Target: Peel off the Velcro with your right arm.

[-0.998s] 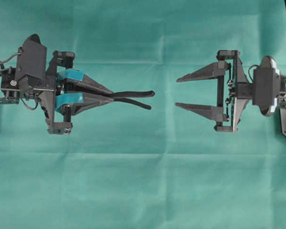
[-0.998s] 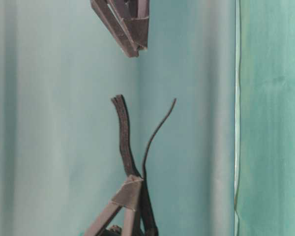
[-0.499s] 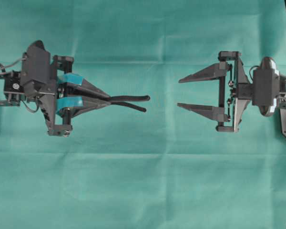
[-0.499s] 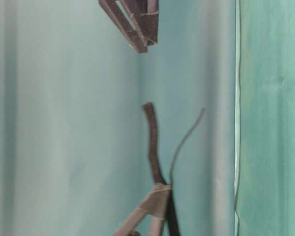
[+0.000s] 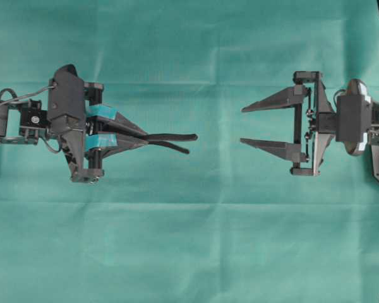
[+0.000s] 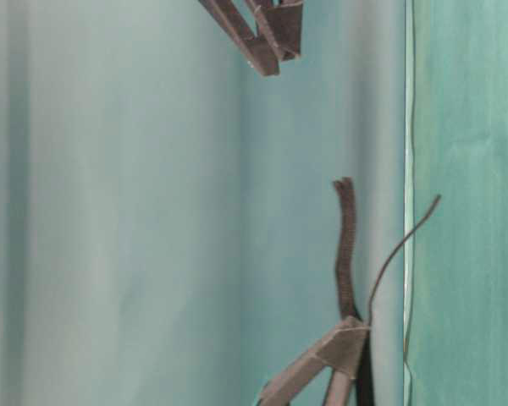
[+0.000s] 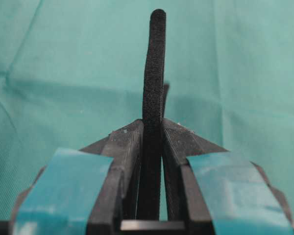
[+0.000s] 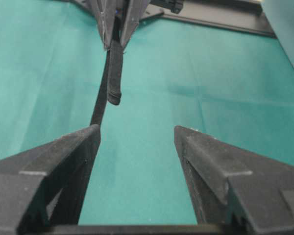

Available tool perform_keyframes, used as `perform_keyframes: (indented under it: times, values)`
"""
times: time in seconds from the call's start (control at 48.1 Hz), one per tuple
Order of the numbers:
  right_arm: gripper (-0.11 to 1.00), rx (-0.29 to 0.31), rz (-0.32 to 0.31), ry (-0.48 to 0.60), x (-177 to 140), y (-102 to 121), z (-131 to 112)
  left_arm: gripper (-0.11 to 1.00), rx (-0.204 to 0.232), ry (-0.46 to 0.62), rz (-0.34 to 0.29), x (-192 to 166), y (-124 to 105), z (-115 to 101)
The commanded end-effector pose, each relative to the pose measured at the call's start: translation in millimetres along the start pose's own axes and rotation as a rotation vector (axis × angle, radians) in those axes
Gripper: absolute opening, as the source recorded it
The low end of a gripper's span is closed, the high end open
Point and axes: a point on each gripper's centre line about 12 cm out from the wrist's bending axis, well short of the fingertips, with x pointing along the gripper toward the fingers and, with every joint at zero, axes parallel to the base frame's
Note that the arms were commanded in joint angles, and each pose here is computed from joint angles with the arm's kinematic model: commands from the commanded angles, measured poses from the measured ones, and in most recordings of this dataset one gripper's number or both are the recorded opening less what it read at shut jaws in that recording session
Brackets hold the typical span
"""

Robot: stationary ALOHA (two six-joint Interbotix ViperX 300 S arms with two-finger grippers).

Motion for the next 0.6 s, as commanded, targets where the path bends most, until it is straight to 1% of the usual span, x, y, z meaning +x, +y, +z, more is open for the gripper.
perform_keyframes:
  times: [0.0, 0.229, 0.374, 0.582]
  values:
    - [0.28, 0.005, -0.005, -0.026, -1, -1, 5, 0.1, 0.0, -0.006, 0.008, 1, 3, 1]
    - [0.28, 0.003, -0.008, -0.033, -4, -1, 1, 0.1, -0.003, 0.033, 0.022, 7, 7, -10]
    - [0.28, 0.003, -0.008, -0.032, -4, -1, 0, 0.1, -0.003, 0.072, 0.028, 13, 9, -21]
    - [0.28, 0.001, -0.007, -0.027, -3, -1, -1, 0.1, -0.003, 0.095, 0.031, 27, 10, -26]
